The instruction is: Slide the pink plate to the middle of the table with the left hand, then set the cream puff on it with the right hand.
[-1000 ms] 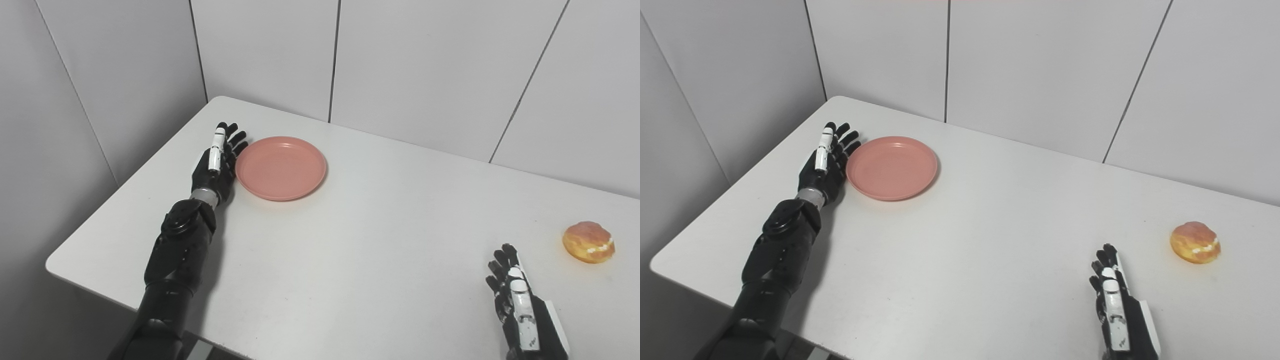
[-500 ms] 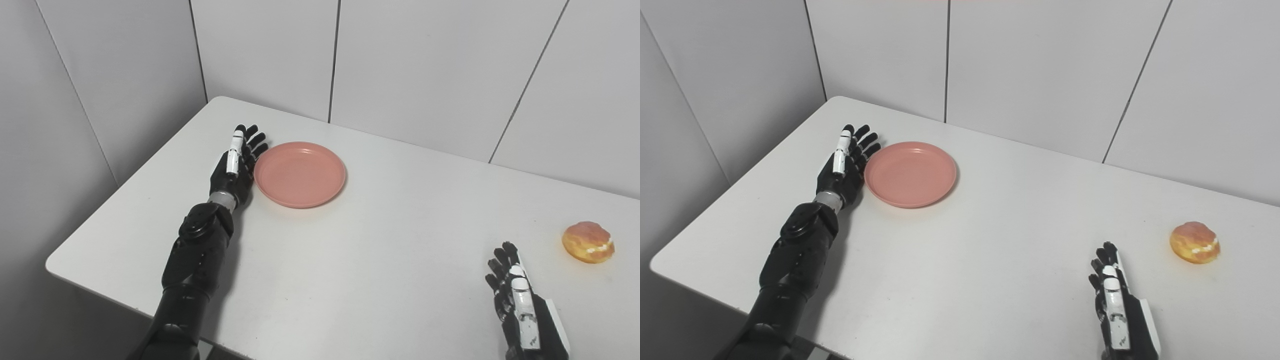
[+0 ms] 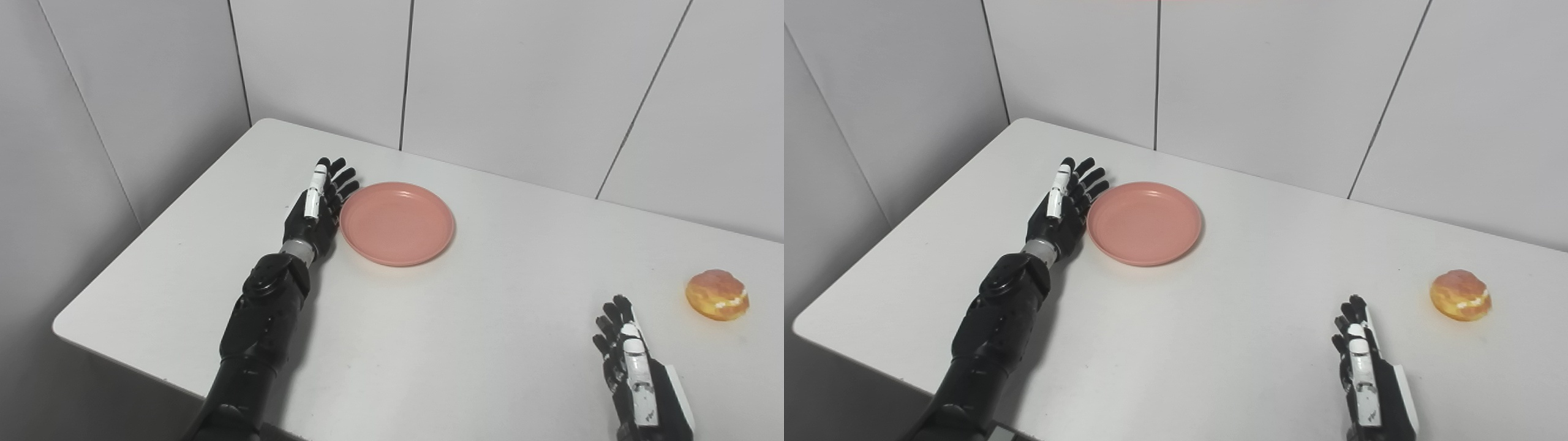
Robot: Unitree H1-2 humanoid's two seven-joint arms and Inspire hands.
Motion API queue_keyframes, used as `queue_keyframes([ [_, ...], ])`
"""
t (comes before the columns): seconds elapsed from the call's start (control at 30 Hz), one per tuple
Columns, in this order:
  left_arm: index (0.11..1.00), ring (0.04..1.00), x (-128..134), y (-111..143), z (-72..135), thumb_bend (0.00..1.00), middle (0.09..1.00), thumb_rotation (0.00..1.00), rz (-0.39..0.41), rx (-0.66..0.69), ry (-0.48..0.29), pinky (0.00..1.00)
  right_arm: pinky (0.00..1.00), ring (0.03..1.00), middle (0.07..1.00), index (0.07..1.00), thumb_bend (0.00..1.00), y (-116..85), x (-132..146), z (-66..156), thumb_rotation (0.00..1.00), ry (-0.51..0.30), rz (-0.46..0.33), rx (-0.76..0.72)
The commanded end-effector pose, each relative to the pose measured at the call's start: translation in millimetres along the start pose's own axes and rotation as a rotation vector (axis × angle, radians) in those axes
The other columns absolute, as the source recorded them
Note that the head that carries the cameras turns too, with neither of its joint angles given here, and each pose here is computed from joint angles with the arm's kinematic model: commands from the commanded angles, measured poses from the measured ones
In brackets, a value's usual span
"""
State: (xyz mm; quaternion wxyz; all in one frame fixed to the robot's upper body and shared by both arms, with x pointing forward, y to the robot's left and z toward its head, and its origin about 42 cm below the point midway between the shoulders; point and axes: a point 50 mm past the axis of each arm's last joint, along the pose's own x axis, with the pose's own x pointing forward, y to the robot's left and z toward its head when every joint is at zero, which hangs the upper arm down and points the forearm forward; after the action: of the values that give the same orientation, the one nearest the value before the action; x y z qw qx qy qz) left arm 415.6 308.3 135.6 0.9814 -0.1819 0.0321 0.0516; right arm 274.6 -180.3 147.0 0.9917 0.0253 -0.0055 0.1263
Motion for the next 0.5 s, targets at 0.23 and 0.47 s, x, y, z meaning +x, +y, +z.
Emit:
queue_keyframes([
  [0.23, 0.89, 0.908, -1, -21, -17, 0.41, 0.911, 1.0, -0.059, -0.034, 0.056, 0.93, 1.0, 1.0, 1.0, 1.0, 0.16, 6, 7, 18, 1.0, -0.097, -0.01, 0.015],
  [0.47, 0.898, 0.923, -9, -33, -26, 0.38, 0.922, 1.0, -0.114, -0.043, 0.074, 0.95, 1.0, 1.0, 1.0, 1.0, 0.17, 7, 9, 20, 1.0, -0.109, -0.013, 0.022],
])
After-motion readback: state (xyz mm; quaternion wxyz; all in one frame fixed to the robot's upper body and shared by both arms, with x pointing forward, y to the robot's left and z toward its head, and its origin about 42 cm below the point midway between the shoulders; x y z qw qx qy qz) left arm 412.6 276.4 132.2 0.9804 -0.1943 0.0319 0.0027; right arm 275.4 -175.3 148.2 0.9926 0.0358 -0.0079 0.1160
